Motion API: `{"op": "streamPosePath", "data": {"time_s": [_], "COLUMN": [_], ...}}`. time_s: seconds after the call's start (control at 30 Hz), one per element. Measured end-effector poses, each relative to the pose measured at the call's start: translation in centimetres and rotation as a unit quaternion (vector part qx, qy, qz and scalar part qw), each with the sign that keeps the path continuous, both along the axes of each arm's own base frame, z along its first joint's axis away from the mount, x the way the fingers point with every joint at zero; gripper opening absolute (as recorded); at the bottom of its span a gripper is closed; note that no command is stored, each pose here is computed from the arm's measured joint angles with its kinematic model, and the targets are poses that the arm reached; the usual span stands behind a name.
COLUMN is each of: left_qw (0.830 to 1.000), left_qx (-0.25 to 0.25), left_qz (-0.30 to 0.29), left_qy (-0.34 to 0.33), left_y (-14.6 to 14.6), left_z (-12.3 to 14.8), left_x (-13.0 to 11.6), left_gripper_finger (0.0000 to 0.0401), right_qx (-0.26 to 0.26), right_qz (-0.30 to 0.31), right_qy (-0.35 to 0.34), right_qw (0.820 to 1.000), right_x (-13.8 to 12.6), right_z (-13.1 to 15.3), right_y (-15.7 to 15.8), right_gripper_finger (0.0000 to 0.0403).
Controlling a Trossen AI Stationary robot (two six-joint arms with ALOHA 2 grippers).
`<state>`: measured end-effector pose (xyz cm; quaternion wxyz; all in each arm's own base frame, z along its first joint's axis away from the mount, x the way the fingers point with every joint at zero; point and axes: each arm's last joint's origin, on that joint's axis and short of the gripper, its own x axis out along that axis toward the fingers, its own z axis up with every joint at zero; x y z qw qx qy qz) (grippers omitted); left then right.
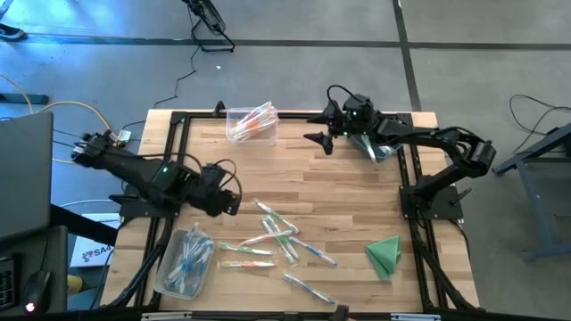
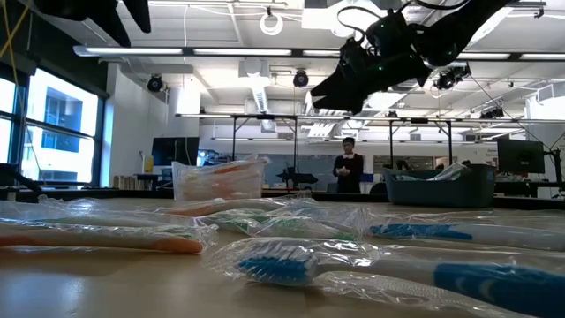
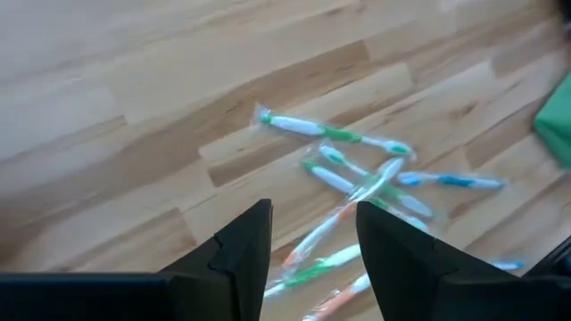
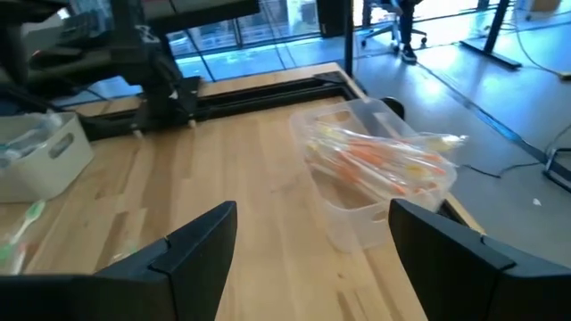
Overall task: Pick & Place Toothbrushes
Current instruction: Put the green toothbrush into the blue bin
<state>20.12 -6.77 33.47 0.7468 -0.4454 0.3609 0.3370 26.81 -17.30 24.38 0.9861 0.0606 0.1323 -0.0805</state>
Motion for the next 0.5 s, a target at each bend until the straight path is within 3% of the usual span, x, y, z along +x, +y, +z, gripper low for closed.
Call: {"op": "streamPosePath", "data": {"time_s": [0.5], "left_qw": [0.995], "left_qx": [0.077], "left_qz": [-0.066], "left_qy": [-0.015], "left_y": [3.7], "left_z": [0.5], "left_x": [1.9], "left_gripper_finger": [0.0161], "right_qx": [0.007], "right_qz": [-0.005], "right_qy": [0.009], "right_qw": [1.0], "right_x": [-0.3], "right_z": [-0.2], "right_y": [-0.3], "right_gripper_finger": [0.0285]}}
